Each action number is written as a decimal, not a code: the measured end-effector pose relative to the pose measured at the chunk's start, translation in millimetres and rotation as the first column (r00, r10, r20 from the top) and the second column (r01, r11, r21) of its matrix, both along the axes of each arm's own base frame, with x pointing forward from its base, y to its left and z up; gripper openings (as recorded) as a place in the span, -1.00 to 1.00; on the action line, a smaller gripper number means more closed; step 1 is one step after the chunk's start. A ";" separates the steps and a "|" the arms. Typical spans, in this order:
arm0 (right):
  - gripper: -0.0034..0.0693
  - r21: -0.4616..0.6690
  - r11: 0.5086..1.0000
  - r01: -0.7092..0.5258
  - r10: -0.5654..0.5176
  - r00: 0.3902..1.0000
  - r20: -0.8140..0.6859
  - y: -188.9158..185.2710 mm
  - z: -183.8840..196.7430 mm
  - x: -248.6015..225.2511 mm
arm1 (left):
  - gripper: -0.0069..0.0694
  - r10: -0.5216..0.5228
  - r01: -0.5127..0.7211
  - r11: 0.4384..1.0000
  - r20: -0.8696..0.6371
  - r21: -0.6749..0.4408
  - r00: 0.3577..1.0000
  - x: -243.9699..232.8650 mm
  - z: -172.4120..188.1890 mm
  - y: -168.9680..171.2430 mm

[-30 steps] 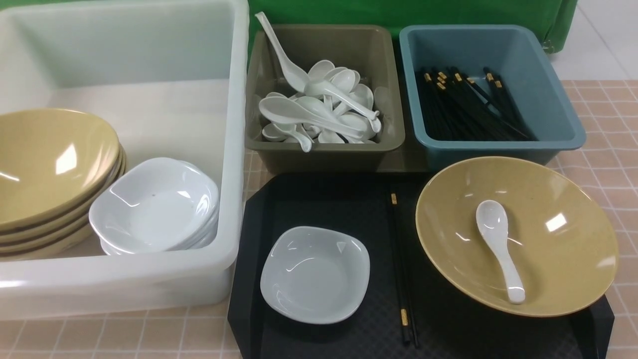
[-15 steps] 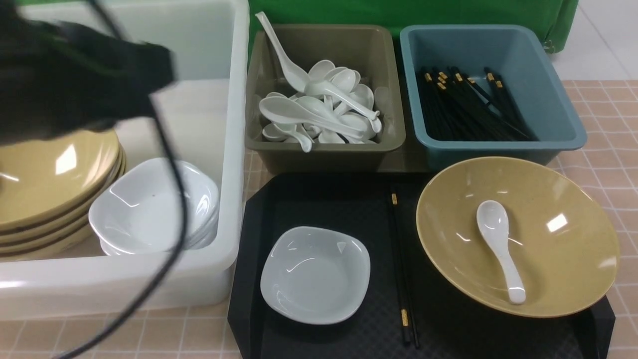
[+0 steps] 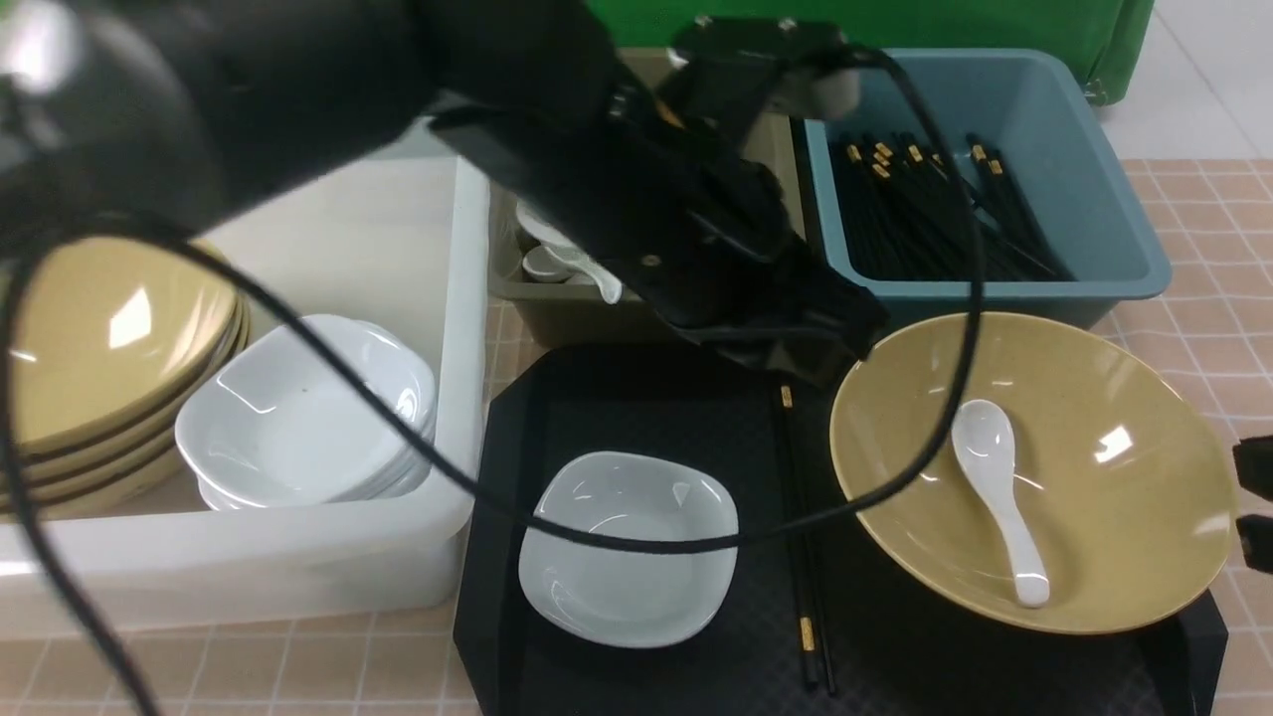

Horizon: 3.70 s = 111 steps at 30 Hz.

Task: On brown table put chopsticks spoon bowls plates into blue grey white boxes.
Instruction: 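Reach down and grasp the white spoon resting in the bowl with the right gripper, then place the white spoon into the bin of spoons with the right gripper, then grasp the large bowl on the tray by its rim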

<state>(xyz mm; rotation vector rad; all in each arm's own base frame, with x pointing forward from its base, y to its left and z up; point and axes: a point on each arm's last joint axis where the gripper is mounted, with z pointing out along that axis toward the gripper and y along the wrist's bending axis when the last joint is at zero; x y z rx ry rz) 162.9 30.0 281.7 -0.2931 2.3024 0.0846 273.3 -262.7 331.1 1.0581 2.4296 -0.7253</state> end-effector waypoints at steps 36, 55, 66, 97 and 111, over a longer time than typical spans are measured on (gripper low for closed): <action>-0.41 0.168 0.976 -0.137 0.196 0.890 -0.412 51.9 -57.5 121.4 | -0.74 0.654 -0.564 0.752 0.501 -0.342 0.567 -212.6 32.7 253.9; 0.13 -0.029 0.865 -0.501 0.499 0.852 0.162 186.8 58.2 243.6 | -0.74 0.594 -0.528 0.804 0.329 -0.273 0.734 -212.3 11.8 231.5; -0.47 -0.212 0.915 -0.344 0.390 0.889 0.241 93.4 214.2 127.3 | -0.74 0.341 -0.273 0.932 0.318 -0.239 0.884 -156.6 0.1 154.8; -0.80 -0.109 0.953 -0.282 0.294 0.949 0.110 12.6 -22.2 -61.7 | 0.38 0.160 -0.158 0.984 -0.017 0.082 0.987 48.6 -115.5 -36.3; -0.80 -0.107 0.954 -0.281 0.292 0.949 0.120 12.8 -25.0 -61.2 | -0.76 0.275 -0.283 0.956 -0.094 -0.081 0.957 59.8 -132.1 -52.6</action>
